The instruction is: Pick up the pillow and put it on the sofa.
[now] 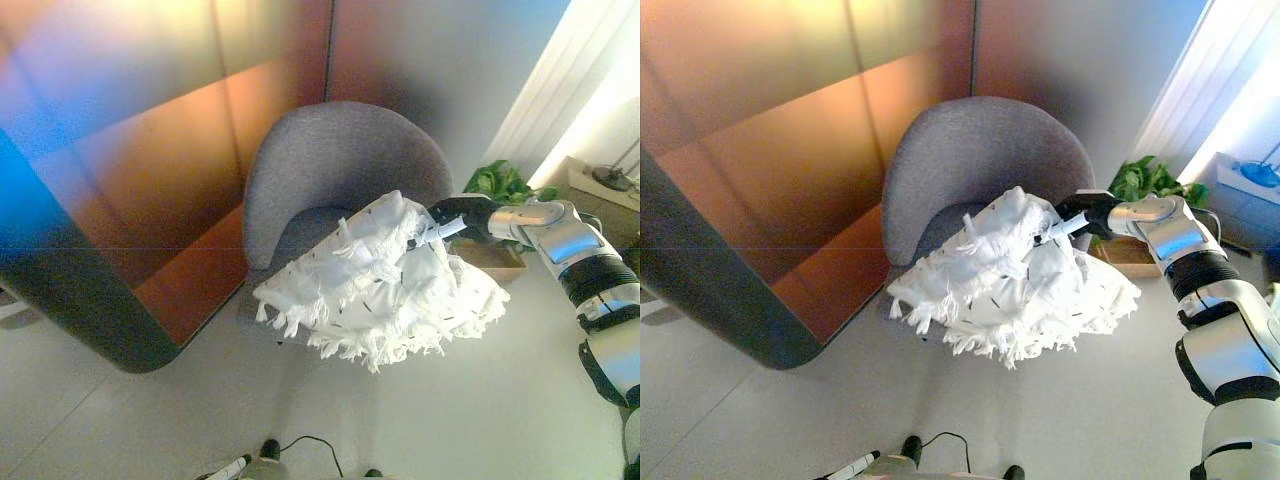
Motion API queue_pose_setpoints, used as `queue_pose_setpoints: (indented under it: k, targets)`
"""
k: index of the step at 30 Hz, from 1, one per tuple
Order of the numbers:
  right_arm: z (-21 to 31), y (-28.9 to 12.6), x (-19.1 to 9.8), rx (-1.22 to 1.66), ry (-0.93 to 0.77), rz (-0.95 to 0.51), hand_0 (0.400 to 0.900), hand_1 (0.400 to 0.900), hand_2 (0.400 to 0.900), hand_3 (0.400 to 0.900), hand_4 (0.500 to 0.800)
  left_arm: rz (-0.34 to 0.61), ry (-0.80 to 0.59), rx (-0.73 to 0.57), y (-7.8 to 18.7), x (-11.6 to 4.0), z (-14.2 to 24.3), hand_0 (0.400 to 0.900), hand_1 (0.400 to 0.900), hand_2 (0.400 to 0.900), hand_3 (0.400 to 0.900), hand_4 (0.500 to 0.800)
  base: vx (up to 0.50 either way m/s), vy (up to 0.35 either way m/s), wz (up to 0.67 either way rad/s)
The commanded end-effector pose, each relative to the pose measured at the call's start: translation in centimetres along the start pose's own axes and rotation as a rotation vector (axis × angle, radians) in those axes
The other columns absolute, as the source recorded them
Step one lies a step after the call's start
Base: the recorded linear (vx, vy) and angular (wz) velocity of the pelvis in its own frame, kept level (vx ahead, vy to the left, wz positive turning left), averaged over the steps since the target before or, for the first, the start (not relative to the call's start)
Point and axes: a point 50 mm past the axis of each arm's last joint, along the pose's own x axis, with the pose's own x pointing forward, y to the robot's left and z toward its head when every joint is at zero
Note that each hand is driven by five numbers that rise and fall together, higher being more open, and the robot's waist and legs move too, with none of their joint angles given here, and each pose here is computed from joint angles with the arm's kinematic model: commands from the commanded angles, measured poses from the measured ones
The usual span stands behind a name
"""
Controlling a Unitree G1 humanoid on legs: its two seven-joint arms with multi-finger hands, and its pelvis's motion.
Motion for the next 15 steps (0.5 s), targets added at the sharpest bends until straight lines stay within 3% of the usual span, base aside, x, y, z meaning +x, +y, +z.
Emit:
queue_pose_setpoints:
  k: [1,7,10,11,15]
  targets:
    - [10.3,-6.8,-5.8,0.055,-0.314,-0.323,0.4,0.4,0.4,0.4,0.5,0.095,0.193,0.053,2.7,-1.0,-4.0,0.9,0.9,0.9,0.9,0.8,-0.012,-0.005,0.23]
    - [9.8,-9.8,-8.3,0.209,-0.309,-0.541,0.4,0.4,0.4,0.4,0.5,0.1,0.137,0.045,3.2,-1.2,-2.6,0.9,0.9,0.9,0.9,0.8,-0.061,-0.024,0.22]
    - [9.5,-11.7,-10.4,0.279,-0.311,-0.723,0.4,0.4,0.4,0.4,0.5,0.085,0.11,0.044,3.2,-1.2,-2.0,0.9,0.9,0.9,0.9,0.8,-0.085,-0.03,0.11]
    - [9.2,-12.1,-11.0,0.307,-0.295,-0.798,0.9,0.9,0.9,0.9,0.8,0.079,0.106,0.043,3.2,-1.2,-1.9,0.9,0.9,0.9,0.9,0.8,-0.085,-0.015,0.09]
    - [7.5,-13.3,-12.8,0.357,-0.219,-0.839,0.9,0.9,0.9,0.9,0.8,0.039,0.078,0.057,2.7,-1.0,-1.4,0.9,0.9,0.9,0.9,0.8,-0.105,-0.005,0.02]
